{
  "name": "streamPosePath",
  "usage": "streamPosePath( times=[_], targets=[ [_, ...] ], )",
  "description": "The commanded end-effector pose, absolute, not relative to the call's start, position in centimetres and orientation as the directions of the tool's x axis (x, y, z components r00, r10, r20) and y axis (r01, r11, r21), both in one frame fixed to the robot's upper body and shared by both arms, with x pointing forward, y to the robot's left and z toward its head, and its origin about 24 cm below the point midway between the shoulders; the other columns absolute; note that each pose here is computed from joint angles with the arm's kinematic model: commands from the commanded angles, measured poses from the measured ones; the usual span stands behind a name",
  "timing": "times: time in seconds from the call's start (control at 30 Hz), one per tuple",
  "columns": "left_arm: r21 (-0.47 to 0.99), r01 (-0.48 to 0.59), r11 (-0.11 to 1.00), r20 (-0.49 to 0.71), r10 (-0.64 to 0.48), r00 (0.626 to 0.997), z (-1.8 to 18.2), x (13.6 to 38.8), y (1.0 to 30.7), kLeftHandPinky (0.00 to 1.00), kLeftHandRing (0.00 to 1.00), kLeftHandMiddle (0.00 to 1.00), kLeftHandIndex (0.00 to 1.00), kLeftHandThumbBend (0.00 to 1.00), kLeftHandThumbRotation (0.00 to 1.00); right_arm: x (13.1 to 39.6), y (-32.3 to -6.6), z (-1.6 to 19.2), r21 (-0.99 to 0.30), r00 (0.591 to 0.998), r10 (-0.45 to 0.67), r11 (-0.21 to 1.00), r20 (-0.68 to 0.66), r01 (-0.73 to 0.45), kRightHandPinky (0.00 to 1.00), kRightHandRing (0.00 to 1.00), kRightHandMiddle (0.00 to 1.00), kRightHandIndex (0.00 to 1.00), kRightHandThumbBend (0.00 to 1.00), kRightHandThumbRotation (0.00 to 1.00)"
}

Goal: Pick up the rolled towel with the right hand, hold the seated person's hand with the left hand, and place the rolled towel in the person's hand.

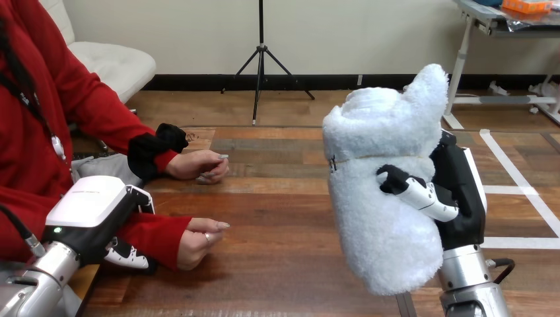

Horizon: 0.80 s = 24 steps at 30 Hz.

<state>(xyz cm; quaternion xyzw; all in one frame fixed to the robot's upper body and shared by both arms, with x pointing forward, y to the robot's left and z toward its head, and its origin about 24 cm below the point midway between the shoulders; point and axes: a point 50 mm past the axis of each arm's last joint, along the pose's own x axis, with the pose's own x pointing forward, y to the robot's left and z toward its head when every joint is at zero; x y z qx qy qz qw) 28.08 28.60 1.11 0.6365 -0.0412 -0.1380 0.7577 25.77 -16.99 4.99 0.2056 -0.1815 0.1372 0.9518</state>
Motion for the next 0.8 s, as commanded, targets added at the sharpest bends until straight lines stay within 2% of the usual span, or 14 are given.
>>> streamPosePath(
  times=[0.0,0.37,0.77],
  targets=[
    [0.976,0.057,0.209,0.014,-0.326,0.945,3.1,29.7,26.8,0.3,0.33,0.38,0.4,0.74,0.0,27.7,-15.9,7.7,0.302,0.839,0.191,0.873,0.509,-0.382,0.03,0.08,0.17,0.23,0.54,0.0],
    [0.973,0.026,0.229,0.055,-0.342,0.938,3.6,29.8,26.4,0.3,0.32,0.37,0.4,0.72,0.0,28.2,-15.2,7.6,0.291,0.849,0.202,0.879,0.488,-0.377,0.03,0.08,0.17,0.22,0.53,0.0],
    [0.968,0.023,0.251,0.07,-0.356,0.932,3.9,29.7,26.2,0.33,0.35,0.39,0.42,0.74,0.02,28.4,-14.3,7.8,0.284,0.848,0.213,0.879,0.485,-0.383,0.03,0.08,0.16,0.21,0.46,0.0]
  ],
)
